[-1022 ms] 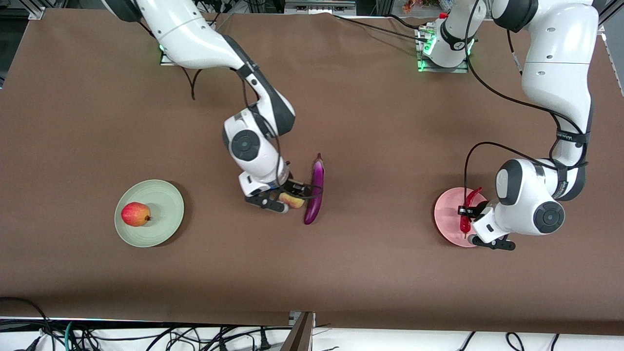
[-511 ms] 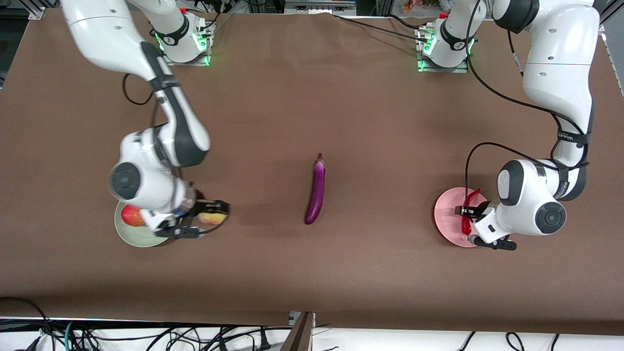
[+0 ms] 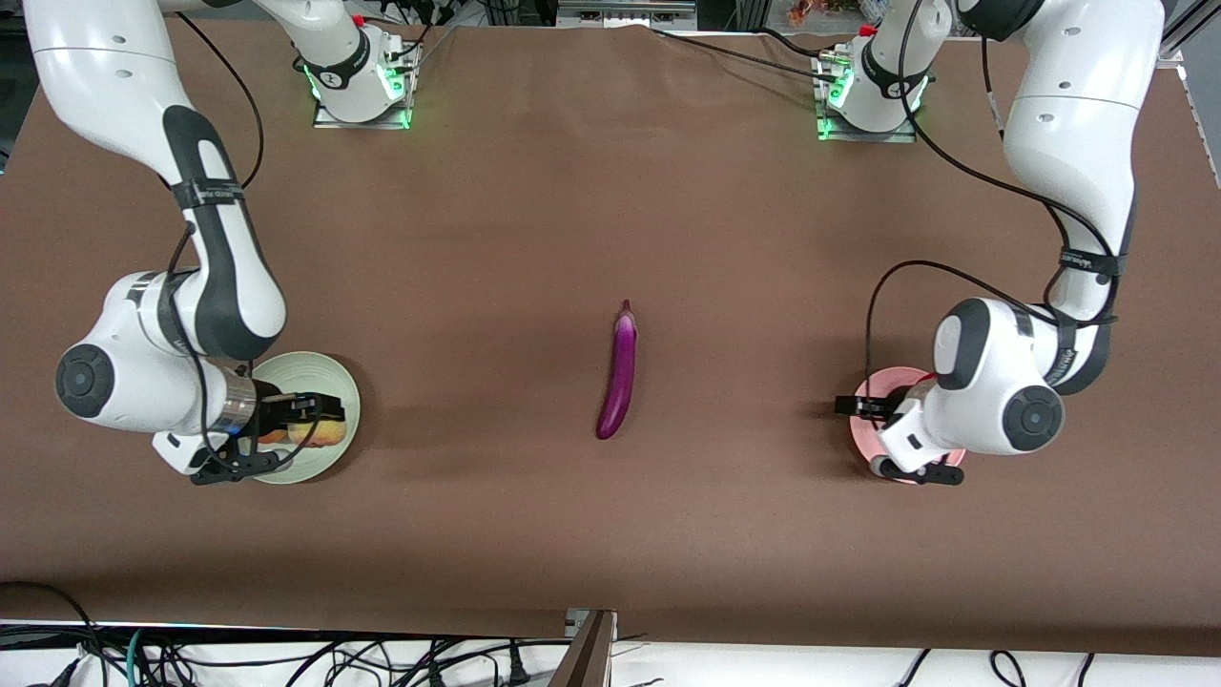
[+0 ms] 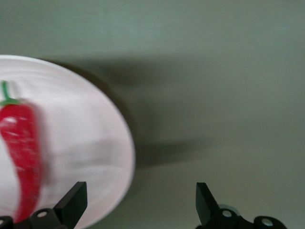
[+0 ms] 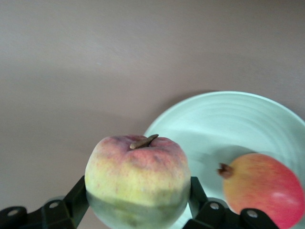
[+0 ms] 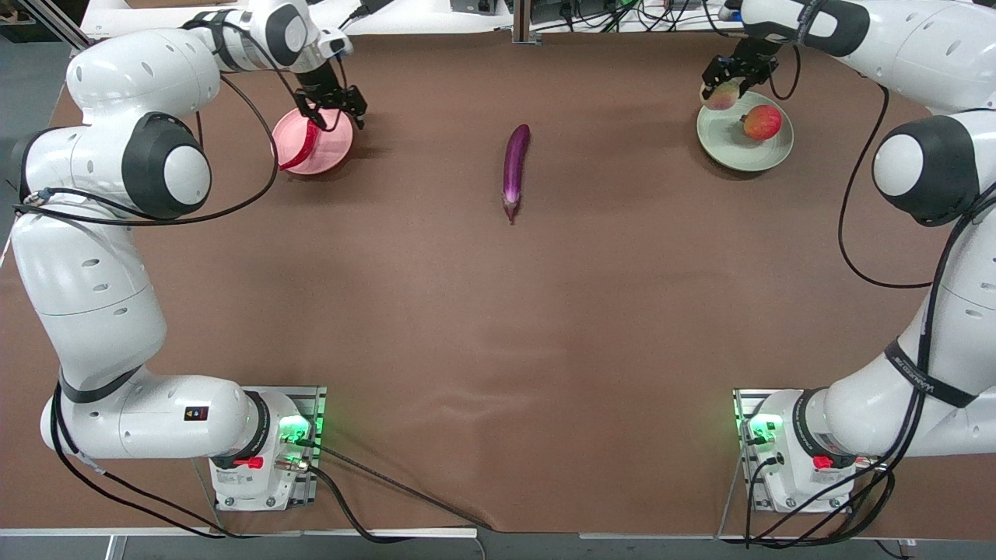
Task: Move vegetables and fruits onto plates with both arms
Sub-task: 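Place the chili with the left gripper while the right gripper carries the peach, then release the peach with the right gripper while the left gripper reaches the eggplant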
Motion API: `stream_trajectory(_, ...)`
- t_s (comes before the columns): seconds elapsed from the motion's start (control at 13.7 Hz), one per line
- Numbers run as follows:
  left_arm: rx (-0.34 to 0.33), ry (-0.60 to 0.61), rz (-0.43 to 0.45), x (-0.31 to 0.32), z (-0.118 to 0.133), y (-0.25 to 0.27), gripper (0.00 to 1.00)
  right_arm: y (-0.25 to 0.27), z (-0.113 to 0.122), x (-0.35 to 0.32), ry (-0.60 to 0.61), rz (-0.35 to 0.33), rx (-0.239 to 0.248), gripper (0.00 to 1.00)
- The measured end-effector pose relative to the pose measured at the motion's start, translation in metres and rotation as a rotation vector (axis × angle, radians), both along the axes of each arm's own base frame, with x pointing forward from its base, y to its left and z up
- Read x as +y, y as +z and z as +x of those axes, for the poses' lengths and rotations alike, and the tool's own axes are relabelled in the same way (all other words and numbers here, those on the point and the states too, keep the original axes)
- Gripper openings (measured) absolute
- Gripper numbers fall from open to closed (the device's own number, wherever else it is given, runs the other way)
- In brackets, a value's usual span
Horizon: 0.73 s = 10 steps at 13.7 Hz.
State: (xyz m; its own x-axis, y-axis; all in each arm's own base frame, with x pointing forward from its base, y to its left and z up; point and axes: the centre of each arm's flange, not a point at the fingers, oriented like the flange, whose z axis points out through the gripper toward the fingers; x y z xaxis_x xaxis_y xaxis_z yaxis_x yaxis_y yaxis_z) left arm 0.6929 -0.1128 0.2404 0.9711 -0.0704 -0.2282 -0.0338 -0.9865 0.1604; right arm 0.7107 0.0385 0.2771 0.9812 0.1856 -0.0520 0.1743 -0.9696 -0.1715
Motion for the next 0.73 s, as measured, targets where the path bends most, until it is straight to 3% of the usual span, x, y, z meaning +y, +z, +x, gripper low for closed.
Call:
stream_trajectory(0.15, 0.025, 0.067, -0.012, -0.038, -0.007, 0.006, 1.00, -0.025, -0.002, -0.013, -0.001, 0.001, 0.029, 0.86)
stream_trajectory(0.51, 0.098, 0.236, 0.010, -0.169, -0.048, 0.020, 1.00, -0.052, -0.002, -0.011, -0.001, 0.002, 0.031, 0.86)
stream_trajectory(0.73, 0.058, 0.292, 0.014, -0.247, -0.079, 0.017, 1.00, -0.058, -0.002, -0.010, 0.001, 0.003, 0.039, 0.86)
